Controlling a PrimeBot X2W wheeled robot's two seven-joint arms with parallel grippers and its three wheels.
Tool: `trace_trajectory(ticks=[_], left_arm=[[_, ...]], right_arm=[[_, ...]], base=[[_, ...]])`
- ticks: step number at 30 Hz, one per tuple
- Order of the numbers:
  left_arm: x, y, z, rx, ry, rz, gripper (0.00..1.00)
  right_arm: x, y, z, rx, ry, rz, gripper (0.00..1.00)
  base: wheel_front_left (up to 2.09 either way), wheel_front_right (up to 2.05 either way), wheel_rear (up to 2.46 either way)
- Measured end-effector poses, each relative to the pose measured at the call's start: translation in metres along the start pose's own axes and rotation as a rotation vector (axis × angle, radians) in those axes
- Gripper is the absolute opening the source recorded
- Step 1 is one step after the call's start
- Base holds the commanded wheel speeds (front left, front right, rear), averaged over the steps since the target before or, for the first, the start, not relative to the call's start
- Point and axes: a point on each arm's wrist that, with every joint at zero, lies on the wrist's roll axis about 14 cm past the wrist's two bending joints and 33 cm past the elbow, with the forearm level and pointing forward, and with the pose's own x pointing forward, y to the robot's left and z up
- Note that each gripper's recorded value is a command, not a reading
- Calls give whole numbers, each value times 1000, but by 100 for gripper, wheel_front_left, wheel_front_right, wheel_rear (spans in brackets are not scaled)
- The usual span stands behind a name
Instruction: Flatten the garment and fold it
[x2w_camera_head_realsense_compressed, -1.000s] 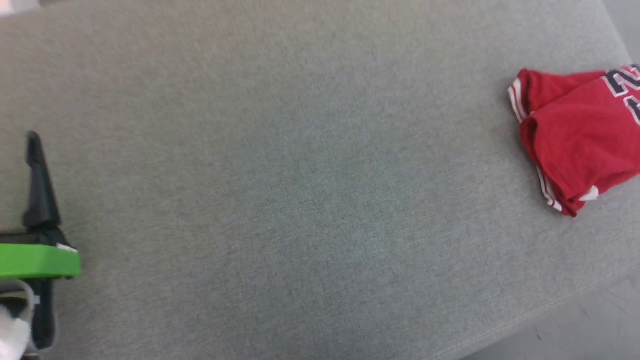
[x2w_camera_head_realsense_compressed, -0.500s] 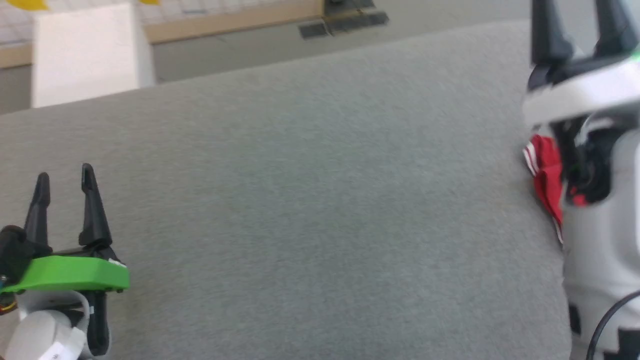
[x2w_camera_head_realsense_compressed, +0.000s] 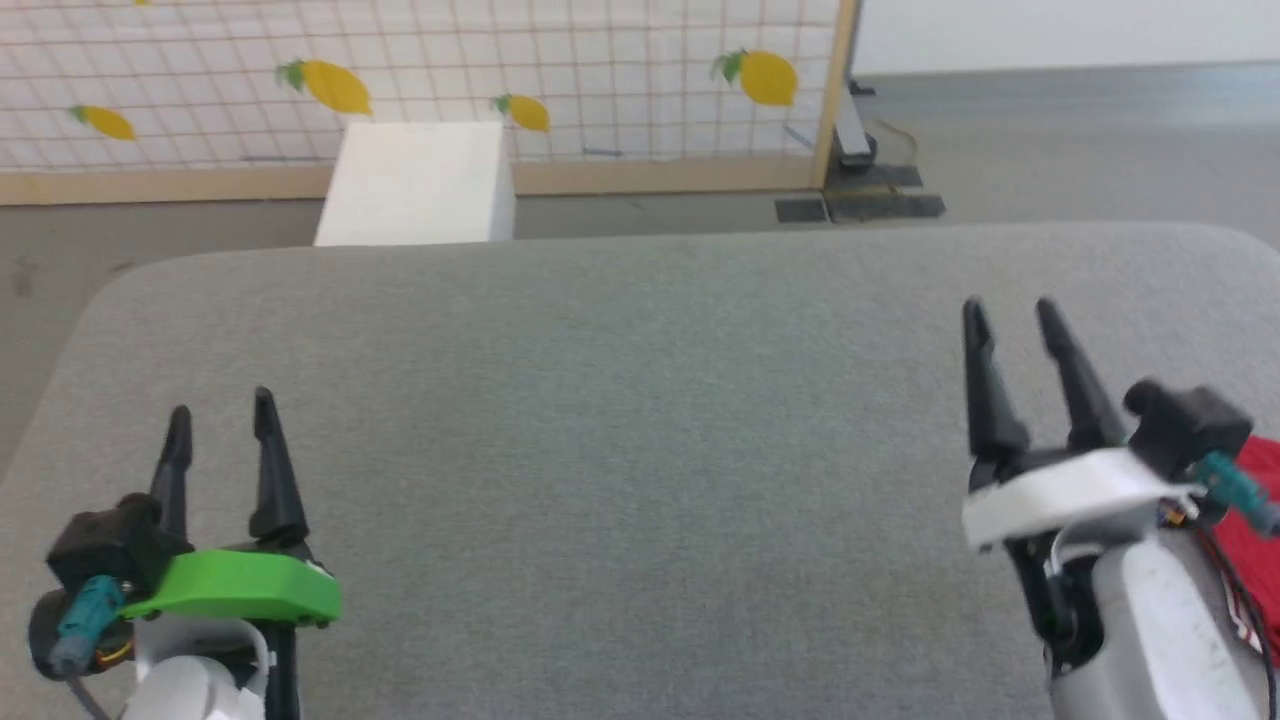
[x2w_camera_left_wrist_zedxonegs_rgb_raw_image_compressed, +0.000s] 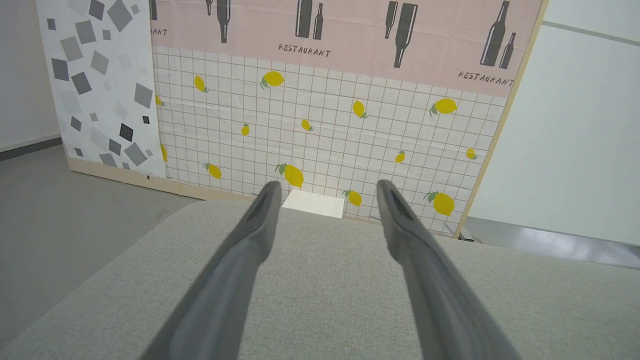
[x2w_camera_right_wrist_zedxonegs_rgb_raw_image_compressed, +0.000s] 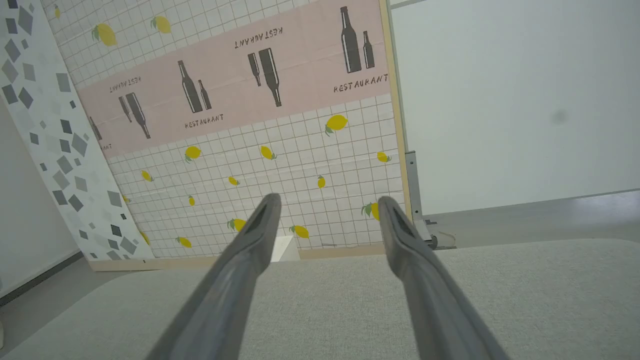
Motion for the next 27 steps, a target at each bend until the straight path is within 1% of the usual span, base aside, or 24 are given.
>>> trace_trajectory(ticks=[2, 6, 11, 15, 27], left_arm=[[-5, 1, 2, -1, -7, 8, 100], [-13, 0, -4, -8, 12, 8, 100], [-19, -11, -24, 17, 71, -27, 100], [-21, -13, -37, 24, 108, -31, 100], [-26, -14, -60, 17, 182, -44, 100]], right_arm=[[-6, 7, -9, 10, 22, 15, 100], [-17, 15, -24, -29, 67, 42, 100], [-30, 14, -41, -45, 122, 41, 100], [-36, 10, -49, -49, 148, 32, 100], [-38, 4, -52, -43, 154, 13, 100]], base=[[0, 0, 0], [0, 0, 0], [0, 0, 0], [0, 0, 0], [0, 0, 0]])
